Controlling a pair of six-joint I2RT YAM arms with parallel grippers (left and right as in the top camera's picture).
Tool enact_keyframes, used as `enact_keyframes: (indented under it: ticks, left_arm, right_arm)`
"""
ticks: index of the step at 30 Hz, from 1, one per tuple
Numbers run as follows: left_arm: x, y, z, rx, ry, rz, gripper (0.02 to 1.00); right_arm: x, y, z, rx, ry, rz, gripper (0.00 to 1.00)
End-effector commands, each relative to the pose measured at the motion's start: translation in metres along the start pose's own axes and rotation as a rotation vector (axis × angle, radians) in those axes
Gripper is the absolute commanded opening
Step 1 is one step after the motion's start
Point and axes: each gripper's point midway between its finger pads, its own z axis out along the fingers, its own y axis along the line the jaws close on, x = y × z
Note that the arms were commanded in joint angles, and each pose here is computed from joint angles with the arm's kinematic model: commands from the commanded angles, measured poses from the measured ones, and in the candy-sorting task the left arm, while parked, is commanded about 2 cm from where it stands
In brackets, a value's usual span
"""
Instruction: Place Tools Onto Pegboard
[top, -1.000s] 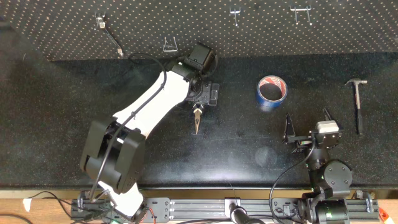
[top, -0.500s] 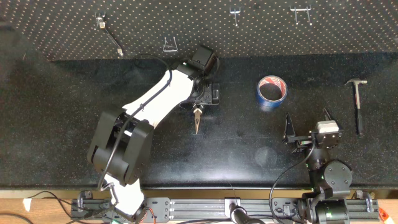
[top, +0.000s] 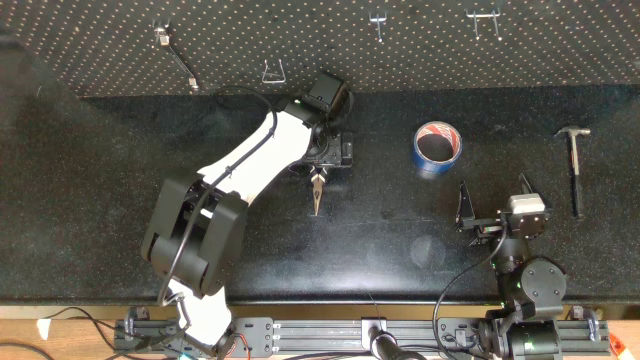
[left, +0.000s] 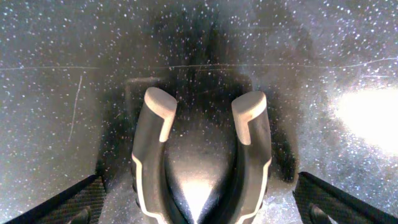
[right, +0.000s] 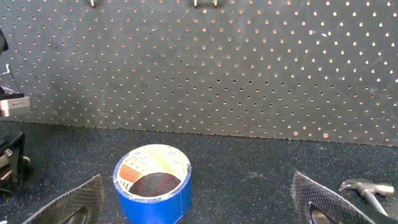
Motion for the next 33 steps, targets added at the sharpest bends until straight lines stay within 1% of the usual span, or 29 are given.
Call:
enact_keyframes:
  ticks: [1, 2, 5, 10, 12, 13, 14, 15, 17, 20, 21, 23, 24, 25, 26, 27, 28, 29, 31, 32, 33]
  left_arm:
    - [0.004, 0.001, 0.018, -0.011, 0.042, -0.024, 0.647]
    - [0.004, 0.001, 0.018, -0.011, 0.042, -0.024, 0.562]
    - [0.004, 0.001, 0.018, -0.011, 0.042, -0.024, 0.476]
    - [0.004, 0.001, 0.018, -0.011, 0.042, -0.024, 0.443]
    - [0.004, 0.001, 0.018, -0.011, 0.042, -0.024, 0.413]
    - [0.003, 0.001, 0.018, -0.011, 0.041, -0.024, 0.369]
    - [0.003, 0.001, 0.018, -0.011, 0.041, -0.024, 0.266]
    - [0.002, 0.002, 0.018, -0.016, 0.034, -0.024, 0.027]
    - [-0.005, 0.009, 0.017, -0.06, -0.004, -0.023, 0.029]
    - [-0.003, 0.011, 0.017, -0.064, 0.009, -0.026, 0.029]
    - [0.004, 0.01, 0.017, -0.045, 0.043, -0.03, 0.029]
    - [-0.004, 0.014, 0.008, -0.049, 0.008, -0.036, 0.029]
    - [-0.013, 0.021, -0.009, -0.055, -0.039, -0.051, 0.029]
    - [-0.024, 0.037, -0.044, -0.067, -0.12, -0.083, 0.027]
    - [-0.031, 0.054, -0.077, -0.103, -0.2, -0.11, 0.027]
    - [-0.032, 0.077, -0.121, -0.163, -0.305, -0.139, 0.025]
    - [-0.024, 0.089, -0.153, -0.178, -0.38, -0.154, 0.027]
    - [-0.013, 0.096, -0.166, -0.172, -0.422, -0.163, 0.029]
    - [0.004, 0.101, -0.159, -0.121, -0.491, -0.173, 0.029]
    - [0.005, 0.099, -0.15, -0.055, -0.585, -0.186, 0.027]
    - [-0.007, 0.093, -0.144, 0.006, -0.714, -0.184, 0.027]
  right_arm:
    - [0.001, 0.001, 0.0, -0.002, -0.002, -0.011, 0.976]
    - [0.001, 0.001, 0.0, -0.002, -0.002, -0.011, 0.976]
    - [0.001, 0.001, 0.0, -0.002, -0.002, -0.011, 0.974]
    - [0.001, 0.001, 0.0, -0.002, -0.002, -0.011, 0.976]
    - [0.001, 0.001, 0.0, -0.002, -0.002, -0.011, 0.976]
    - [0.001, 0.001, 0.0, -0.002, -0.002, -0.011, 0.976]
    - [0.001, 0.001, 0.0, -0.002, -0.002, -0.011, 0.976]
    - [0.001, 0.001, 0.0, -0.002, -0.002, -0.011, 0.976]
    - [0.001, 0.001, 0.0, -0.002, -0.002, -0.011, 0.976]
    - [0.001, 0.001, 0.0, -0.002, -0.002, -0.011, 0.976]
    - [0.001, 0.001, 0.0, -0.002, -0.002, -0.011, 0.976]
    - [0.001, 0.001, 0.0, -0.002, -0.002, -0.011, 0.976]
    - [0.001, 0.001, 0.0, -0.002, -0.002, -0.011, 0.976]
    - [0.001, 0.001, 0.0, -0.002, -0.002, -0.011, 0.976]
    - [0.001, 0.001, 0.0, -0.002, -0.002, -0.011, 0.976]
    - [0.001, 0.001, 0.0, -0.002, -0.002, -0.011, 0.976]
    - [0.001, 0.001, 0.0, -0.002, -0.002, -0.011, 0.976]
    - [0.001, 0.001, 0.0, -0.002, -0.002, -0.011, 0.976]
    - [0.001, 0.001, 0.0, -0.002, -0.002, -0.011, 0.976]
    - [0.001, 0.001, 0.0, -0.002, -0.002, -0.011, 0.976]
    - [0.001, 0.001, 0.0, -0.002, -0.002, -0.011, 0.976]
